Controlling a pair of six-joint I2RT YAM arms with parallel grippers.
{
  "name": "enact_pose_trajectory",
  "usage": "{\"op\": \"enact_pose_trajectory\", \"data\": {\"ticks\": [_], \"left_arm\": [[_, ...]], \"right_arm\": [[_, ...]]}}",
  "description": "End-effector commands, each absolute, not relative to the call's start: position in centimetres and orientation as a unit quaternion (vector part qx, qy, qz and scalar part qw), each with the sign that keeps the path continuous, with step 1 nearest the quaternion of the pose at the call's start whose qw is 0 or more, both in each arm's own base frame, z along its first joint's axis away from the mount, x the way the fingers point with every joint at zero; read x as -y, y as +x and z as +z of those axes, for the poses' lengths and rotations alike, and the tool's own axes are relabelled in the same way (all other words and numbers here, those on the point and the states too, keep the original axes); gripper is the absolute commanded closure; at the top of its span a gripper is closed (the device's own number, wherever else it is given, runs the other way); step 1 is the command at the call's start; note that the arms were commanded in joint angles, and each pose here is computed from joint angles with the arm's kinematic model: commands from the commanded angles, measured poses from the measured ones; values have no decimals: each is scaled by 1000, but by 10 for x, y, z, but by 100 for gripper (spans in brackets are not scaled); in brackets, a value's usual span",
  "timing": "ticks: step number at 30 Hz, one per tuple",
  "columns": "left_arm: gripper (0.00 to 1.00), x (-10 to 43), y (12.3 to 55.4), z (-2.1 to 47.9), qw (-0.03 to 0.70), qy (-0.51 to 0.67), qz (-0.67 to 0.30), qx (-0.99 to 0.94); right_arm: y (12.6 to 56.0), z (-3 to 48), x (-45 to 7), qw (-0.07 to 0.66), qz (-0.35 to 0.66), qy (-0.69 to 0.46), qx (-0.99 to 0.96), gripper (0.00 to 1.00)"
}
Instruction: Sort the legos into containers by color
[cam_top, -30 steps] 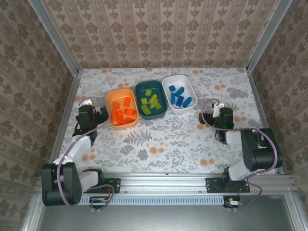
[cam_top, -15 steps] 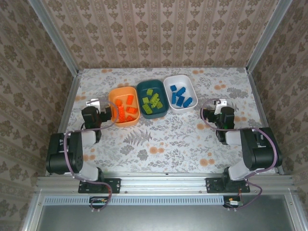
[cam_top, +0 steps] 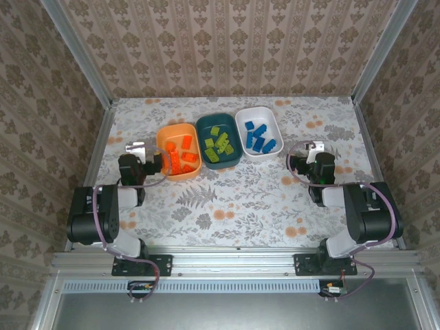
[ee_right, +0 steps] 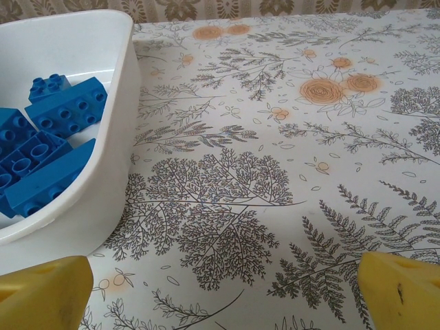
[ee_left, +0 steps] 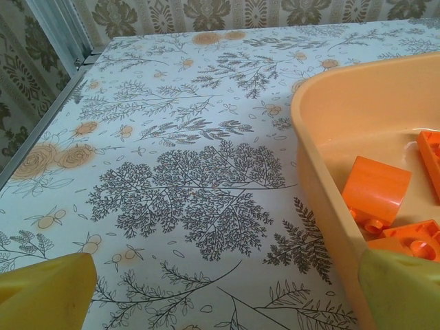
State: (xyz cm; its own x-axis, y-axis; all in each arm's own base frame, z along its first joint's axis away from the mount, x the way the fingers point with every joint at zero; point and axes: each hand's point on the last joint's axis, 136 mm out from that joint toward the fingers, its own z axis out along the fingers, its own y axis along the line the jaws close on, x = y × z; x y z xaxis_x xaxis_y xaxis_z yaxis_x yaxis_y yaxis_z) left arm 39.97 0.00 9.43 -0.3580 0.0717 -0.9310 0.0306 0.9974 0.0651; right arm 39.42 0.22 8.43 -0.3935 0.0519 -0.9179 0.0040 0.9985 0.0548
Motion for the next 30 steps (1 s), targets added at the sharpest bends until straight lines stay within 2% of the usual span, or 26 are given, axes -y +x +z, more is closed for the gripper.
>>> {"op": "enact_pose_trajectory", "data": {"ticks": [1,30], "left_arm": [[0,3,400,94,568,42,9,-822],[0,4,400,94,569,45,19,-821]], "right_arm": [[401,98,1,571,9,16,-820,0],[402,96,1,566,11,16,-824,0]]}}
